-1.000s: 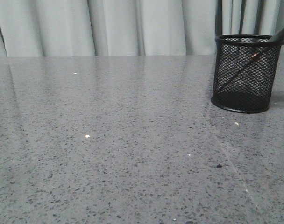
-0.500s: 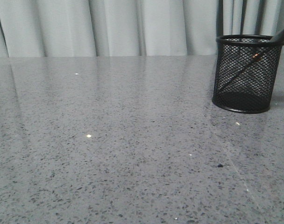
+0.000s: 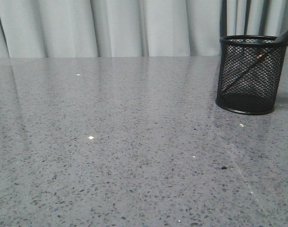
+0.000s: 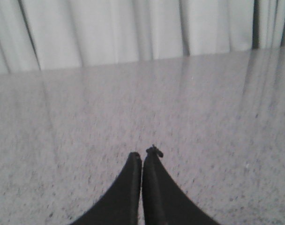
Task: Put scissors into bucket
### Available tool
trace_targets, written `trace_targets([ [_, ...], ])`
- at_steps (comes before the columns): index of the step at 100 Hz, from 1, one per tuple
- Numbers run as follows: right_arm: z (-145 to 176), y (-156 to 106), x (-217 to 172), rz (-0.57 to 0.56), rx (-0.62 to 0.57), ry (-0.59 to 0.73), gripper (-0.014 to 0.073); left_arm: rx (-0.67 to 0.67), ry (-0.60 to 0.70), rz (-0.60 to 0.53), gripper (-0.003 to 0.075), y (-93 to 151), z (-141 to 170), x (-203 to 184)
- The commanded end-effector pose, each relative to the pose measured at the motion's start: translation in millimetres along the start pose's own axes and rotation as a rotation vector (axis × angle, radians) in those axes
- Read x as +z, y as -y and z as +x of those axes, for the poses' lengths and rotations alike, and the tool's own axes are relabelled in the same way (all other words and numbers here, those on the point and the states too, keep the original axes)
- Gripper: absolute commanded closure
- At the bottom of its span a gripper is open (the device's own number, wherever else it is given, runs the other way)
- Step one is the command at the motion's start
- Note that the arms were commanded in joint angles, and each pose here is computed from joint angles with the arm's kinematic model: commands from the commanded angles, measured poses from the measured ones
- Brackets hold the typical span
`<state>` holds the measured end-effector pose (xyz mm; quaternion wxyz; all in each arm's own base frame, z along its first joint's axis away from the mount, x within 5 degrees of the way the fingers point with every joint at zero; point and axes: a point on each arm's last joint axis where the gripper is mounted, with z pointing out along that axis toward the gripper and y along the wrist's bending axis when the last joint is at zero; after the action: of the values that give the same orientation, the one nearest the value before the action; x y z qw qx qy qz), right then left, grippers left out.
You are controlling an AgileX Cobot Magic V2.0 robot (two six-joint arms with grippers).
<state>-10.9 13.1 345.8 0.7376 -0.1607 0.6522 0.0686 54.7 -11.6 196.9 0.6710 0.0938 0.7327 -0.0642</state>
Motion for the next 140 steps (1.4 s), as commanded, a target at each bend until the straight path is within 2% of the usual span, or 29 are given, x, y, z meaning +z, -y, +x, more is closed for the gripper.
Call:
trace_targets([
  [1,-12.9,3.6,0.2,0.033,-0.008,0.083,0.0640,-0.034,0.009,-0.021,0.0740,-0.8,5.3,-0.7],
  [16,-12.9,3.6,0.2,0.033,-0.008,0.083,0.0640,-0.086,-0.117,-0.071,0.0740,-2.9,21.8,-0.1],
  [29,-12.9,3.6,0.2,0.033,-0.008,0.083,0.0640,-0.122,-0.117,-0.098,0.0740,-3.9,22.0,-0.3],
  [107,-12.4,3.6,0.5,0.033,-0.008,0.081,0.0640,-0.122,-0.115,-0.100,0.0740,-4.1,21.9,-0.3],
  [114,-4.0,6.0,5.0,0.070,-0.051,0.052,0.0640,-0.122,-0.115,-0.100,0.0740,-4.1,21.9,-0.3],
  [125,15.3,13.8,18.3,0.193,0.094,0.110,0.0640,-0.122,-0.115,-0.100,0.0740,-4.1,21.9,-0.3],
  [133,44.9,18.4,31.0,0.285,0.086,0.114,0.0640,-0.122,-0.115,-0.100,0.0740,-4.1,21.9,-0.3],
  [140,75.4,19.0,39.9,0.329,0.127,0.105,0.0640,-0.122,-0.115,-0.100,0.0740,-4.1,21.9,-0.3],
])
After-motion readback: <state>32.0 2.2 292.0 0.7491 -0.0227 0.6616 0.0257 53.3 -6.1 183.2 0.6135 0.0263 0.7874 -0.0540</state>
